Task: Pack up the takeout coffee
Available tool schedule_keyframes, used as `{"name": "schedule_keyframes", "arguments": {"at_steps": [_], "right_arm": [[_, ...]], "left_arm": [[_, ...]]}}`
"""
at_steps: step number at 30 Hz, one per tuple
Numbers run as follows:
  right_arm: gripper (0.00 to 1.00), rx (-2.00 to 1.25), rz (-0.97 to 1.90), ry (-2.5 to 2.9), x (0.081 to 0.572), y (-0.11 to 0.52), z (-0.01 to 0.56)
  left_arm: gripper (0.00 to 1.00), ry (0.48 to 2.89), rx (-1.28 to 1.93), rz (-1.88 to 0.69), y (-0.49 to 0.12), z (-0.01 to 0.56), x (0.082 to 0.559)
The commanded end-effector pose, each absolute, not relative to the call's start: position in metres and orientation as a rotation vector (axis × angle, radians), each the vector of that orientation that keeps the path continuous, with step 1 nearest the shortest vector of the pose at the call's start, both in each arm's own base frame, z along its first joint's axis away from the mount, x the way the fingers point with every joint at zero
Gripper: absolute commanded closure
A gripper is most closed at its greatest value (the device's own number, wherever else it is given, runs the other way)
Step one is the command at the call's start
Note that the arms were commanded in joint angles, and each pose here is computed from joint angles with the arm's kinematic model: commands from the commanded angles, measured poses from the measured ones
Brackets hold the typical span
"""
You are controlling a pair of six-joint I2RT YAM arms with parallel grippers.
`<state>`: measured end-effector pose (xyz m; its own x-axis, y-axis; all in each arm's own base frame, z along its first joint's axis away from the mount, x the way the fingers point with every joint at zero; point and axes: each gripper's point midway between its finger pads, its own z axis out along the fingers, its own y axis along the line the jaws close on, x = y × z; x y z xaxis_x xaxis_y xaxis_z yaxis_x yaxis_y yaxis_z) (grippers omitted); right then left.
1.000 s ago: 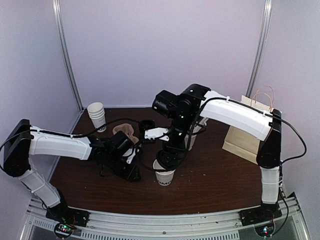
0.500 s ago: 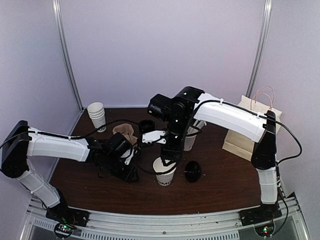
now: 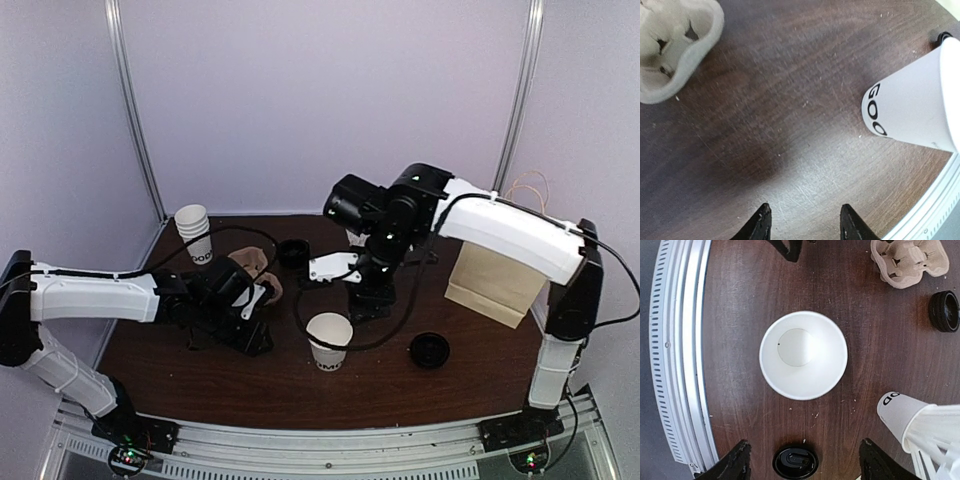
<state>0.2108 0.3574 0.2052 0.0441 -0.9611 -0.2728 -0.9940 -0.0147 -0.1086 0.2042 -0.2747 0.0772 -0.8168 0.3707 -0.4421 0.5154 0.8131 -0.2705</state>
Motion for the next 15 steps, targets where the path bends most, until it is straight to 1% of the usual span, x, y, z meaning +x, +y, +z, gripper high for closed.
{"name": "schedule_keyframes", "arguments": {"at_steps": [1, 5, 10, 13, 15], "right_arm": [[0.27, -2.008, 0.125, 1.908, 0.201, 0.315, 0.224], [0.32, -1.983, 0.071, 1.941, 0.188, 0.272, 0.191], [0.44, -1.977, -0.059, 2.038, 0.185, 0.218, 0.127], [0.50, -2.008, -0.104, 2.051, 0.180, 0.201, 0.095], [0.51, -2.010, -0.113, 2.051, 0.181, 0.199, 0.082]], "left_arm": [[0.52, 2.500, 0.659, -0.467, -0.273, 0.111, 0.228], [0.52, 2.384, 0.670, -0.452, -0.276, 0.141, 0.241], [0.53, 2.254, 0.707, -0.457, -0.284, 0.170, 0.253], [0.53, 2.239, 0.715, -0.449, -0.288, 0.177, 0.257], [0.53, 2.248, 0.725, -0.448, -0.291, 0.176, 0.258]]}}
